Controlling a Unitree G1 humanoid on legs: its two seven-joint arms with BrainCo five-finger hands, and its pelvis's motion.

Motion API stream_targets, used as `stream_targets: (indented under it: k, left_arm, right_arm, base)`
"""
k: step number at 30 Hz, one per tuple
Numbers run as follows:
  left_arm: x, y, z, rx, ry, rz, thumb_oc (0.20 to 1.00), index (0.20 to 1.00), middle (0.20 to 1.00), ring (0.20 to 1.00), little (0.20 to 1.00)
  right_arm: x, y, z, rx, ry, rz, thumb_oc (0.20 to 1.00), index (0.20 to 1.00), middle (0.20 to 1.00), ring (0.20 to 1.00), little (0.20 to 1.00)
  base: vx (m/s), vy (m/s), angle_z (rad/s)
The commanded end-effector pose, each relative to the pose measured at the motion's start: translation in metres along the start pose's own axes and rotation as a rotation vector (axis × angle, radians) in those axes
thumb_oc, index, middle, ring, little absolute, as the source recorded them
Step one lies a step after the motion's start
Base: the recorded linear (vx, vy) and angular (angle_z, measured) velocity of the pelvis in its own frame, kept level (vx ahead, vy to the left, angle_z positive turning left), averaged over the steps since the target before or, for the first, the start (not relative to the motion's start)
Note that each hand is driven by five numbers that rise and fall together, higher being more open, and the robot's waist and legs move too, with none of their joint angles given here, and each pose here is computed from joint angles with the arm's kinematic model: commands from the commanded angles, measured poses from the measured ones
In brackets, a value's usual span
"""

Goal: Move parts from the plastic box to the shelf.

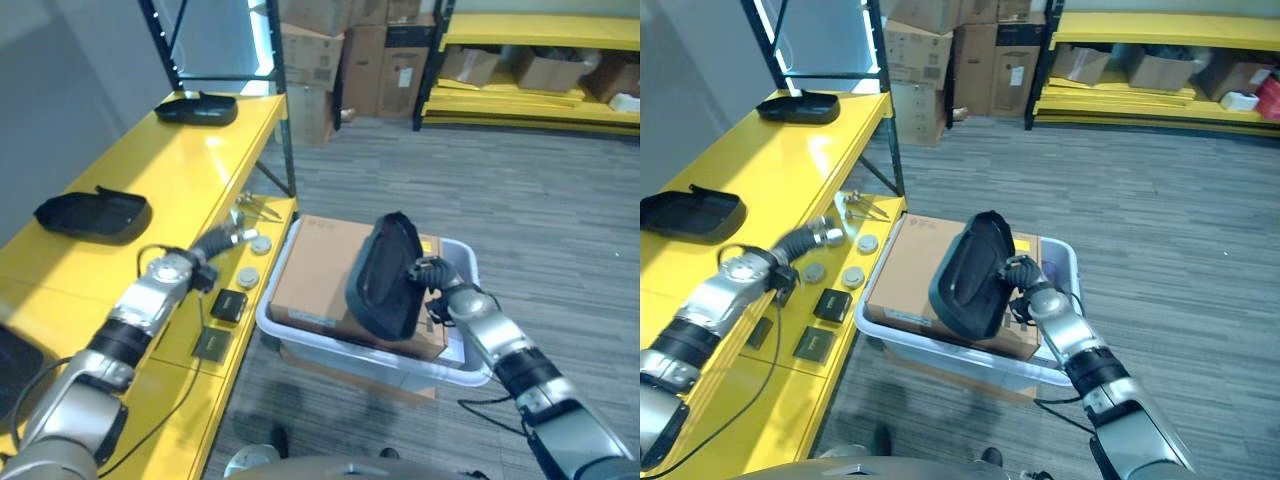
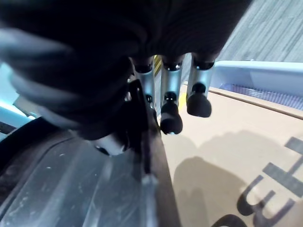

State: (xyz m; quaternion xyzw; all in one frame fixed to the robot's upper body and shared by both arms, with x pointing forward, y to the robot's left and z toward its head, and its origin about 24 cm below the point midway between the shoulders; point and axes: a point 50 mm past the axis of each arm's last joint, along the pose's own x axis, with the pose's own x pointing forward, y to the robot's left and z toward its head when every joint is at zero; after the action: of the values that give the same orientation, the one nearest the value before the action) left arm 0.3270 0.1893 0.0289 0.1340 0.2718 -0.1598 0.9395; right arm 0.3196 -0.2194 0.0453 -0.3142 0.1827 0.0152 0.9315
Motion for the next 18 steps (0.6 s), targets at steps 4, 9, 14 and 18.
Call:
stream_targets:
  k: [4, 9, 14, 18]
  left_arm:
    - [-0.016, 0.03, 0.093, 0.437, -0.352, 0.26, 1.0, 1.0, 1.0, 1.0, 1.0]
    - [-0.009, 0.028, 0.086, 0.178, -0.257, 0.213, 1.0, 1.0, 1.0, 1.0, 1.0]
    - [0.005, 0.0, 0.076, -0.061, -0.248, 0.137, 1.0, 1.0, 1.0, 1.0, 1.0]
    - [0.011, -0.012, 0.067, -0.083, -0.187, 0.102, 1.0, 1.0, 1.0, 1.0, 1.0]
  right_arm:
    - [0.008, -0.015, 0.035, 0.007, -0.123, 0.002, 0.2, 0.2, 0.2, 0.2, 0.2]
    - [0.009, -0.012, 0.032, 0.01, -0.113, 0.018, 0.2, 0.2, 0.2, 0.2, 0.2]
    - [0.011, -0.002, 0.034, -0.007, -0.121, 0.043, 0.2, 0.2, 0.2, 0.2, 0.2]
    - [0.012, 0.0, 0.04, -0.009, -0.14, 0.054, 0.2, 0.2, 0.2, 0.2, 0.2]
  base:
    - [0.03, -0.015, -0.09]
    - [0.01, -0.001, -0.02]
    - [0.02, -0.005, -0.04]
    - [0.0, 0.0, 0.0]
